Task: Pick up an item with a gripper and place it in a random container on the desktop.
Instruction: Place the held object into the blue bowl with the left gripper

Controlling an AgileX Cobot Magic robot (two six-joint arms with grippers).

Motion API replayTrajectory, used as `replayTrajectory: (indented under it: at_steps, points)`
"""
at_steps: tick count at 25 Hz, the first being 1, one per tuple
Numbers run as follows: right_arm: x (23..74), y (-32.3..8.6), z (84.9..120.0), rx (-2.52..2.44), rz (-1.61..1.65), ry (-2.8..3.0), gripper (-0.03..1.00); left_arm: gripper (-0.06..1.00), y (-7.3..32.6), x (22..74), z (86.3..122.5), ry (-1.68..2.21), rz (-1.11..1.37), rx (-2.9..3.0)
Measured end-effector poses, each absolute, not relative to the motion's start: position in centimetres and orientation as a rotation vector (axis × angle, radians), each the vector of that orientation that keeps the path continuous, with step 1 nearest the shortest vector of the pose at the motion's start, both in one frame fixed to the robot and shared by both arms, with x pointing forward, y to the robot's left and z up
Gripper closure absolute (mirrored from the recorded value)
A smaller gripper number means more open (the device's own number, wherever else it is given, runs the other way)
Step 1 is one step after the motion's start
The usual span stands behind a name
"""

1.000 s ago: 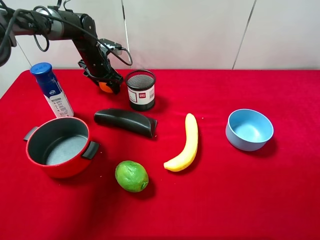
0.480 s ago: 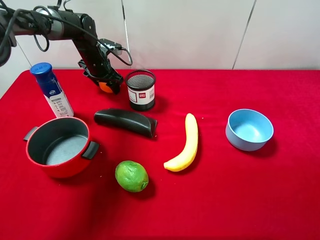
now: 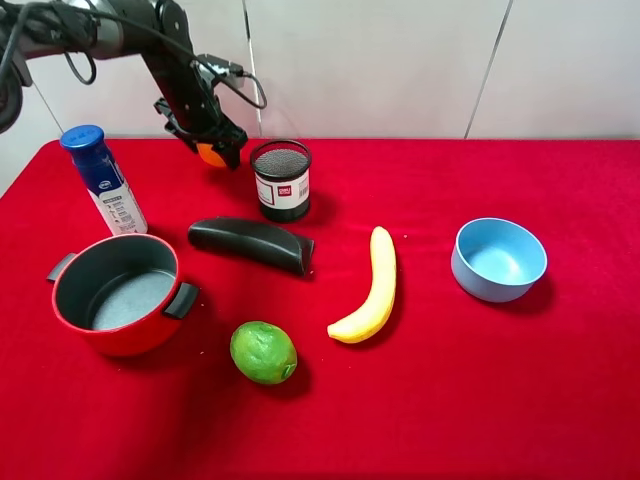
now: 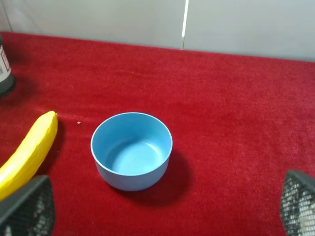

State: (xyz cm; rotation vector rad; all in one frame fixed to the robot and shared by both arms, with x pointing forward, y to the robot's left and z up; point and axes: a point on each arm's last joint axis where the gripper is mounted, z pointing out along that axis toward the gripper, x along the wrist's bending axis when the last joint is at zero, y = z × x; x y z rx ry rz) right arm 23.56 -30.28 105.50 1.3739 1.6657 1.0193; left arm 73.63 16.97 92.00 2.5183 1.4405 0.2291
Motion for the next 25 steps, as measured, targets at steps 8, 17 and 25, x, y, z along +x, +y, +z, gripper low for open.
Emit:
replayTrajectory:
  at_steps: [8, 17, 25]
  points:
    - [23.6, -30.3, 105.5, 1.374, 1.019, 1.666, 0.27, 0.24, 15.9, 73.5, 95.2, 1.411, 0.204, 2.549]
    - [23.6, -30.3, 105.5, 1.374, 1.019, 1.666, 0.27, 0.24, 12.9, 72.7, 99.2, 1.308, 0.22, 2.571]
    - [23.6, -30.3, 105.5, 1.374, 1.019, 1.666, 0.27, 0.24, 9.8, 72.0, 102.8, 1.195, 0.319, 2.506]
